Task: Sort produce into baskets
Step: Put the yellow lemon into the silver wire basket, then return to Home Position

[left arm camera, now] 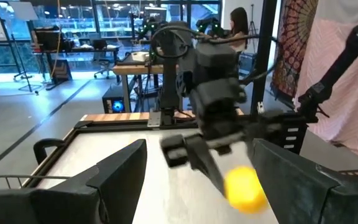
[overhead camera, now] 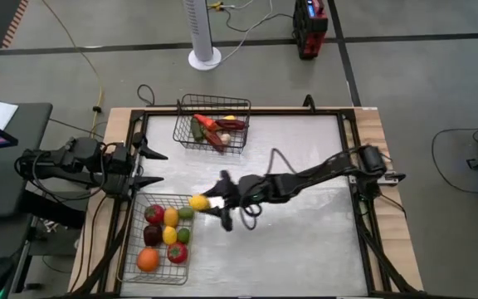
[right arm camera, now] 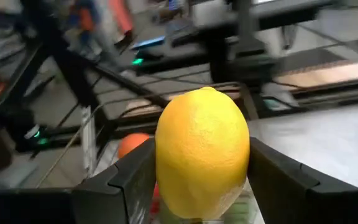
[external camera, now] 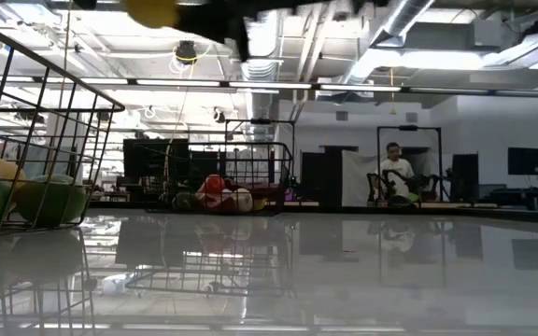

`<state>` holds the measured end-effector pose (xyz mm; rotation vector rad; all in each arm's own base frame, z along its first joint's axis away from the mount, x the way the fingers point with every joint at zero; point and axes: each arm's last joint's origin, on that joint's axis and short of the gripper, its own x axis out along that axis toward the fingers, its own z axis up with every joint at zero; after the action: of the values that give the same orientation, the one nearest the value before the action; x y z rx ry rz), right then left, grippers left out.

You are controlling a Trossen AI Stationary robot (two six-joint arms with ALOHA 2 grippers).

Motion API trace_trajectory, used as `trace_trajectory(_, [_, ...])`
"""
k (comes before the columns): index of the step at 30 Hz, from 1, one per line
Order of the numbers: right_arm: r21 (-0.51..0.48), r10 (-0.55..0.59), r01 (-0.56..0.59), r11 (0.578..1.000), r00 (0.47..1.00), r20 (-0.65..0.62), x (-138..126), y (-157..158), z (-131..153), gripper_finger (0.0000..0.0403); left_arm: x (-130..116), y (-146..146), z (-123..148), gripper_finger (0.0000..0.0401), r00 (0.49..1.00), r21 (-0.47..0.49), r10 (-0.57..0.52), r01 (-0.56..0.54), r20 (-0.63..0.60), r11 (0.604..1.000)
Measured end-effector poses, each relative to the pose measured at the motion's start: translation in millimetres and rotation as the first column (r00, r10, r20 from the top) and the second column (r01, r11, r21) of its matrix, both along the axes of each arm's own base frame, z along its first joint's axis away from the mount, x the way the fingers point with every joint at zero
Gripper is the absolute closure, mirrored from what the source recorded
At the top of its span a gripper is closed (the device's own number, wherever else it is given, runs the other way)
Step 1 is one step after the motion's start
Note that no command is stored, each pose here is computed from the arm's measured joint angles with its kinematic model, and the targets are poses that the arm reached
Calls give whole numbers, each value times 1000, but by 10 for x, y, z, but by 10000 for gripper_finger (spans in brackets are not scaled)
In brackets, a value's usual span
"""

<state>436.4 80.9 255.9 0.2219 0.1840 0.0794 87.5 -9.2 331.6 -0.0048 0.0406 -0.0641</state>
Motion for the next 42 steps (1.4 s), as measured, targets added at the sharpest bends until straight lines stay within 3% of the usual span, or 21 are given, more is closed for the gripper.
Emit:
trace_trajectory(5, [-24, 106, -107, 994, 992, -65, 390, 104, -63, 152, 1, 0, -5, 122, 1000, 0, 0, 0, -5, 1000])
trace_trajectory(11, [-58, 125, -132, 990, 986, -111, 728, 173, -199, 148, 1, 0, -2, 122, 1000, -1, -1, 1, -2, 1000])
trace_trajectory(19, [-61, 110, -123, 990, 976, -185, 827, 117, -230, 75, 1, 9, 1, 122, 999, 24, 32, -33, 3, 999])
trace_trajectory(23, [-98, 99, -121, 988, 974, -203, 757, 94, -93, 41, 2, 22, 6, 122, 997, 54, 74, -75, 11, 996])
trace_trajectory(26, [-192, 18, -63, 979, 974, -226, 656, 54, 76, 29, 20, 22, -48, 122, 996, 81, 83, -85, 33, 993])
trace_trajectory(30, [-265, -37, -20, 964, 978, -207, 533, 13, 308, 27, 27, 21, -157, 122, 986, 88, 81, -95, 146, 992])
trace_trajectory(37, [-322, -185, 109, 940, 959, -215, 97, -133, 171, 30, -48, 73, -329, 122, 954, 78, 228, -246, 196, 966])
trace_trajectory(42, [-231, -245, 223, 947, 967, -71, -314, -335, 5, 30, -6, 73, -492, 122, 929, 41, 249, -270, 273, 962])
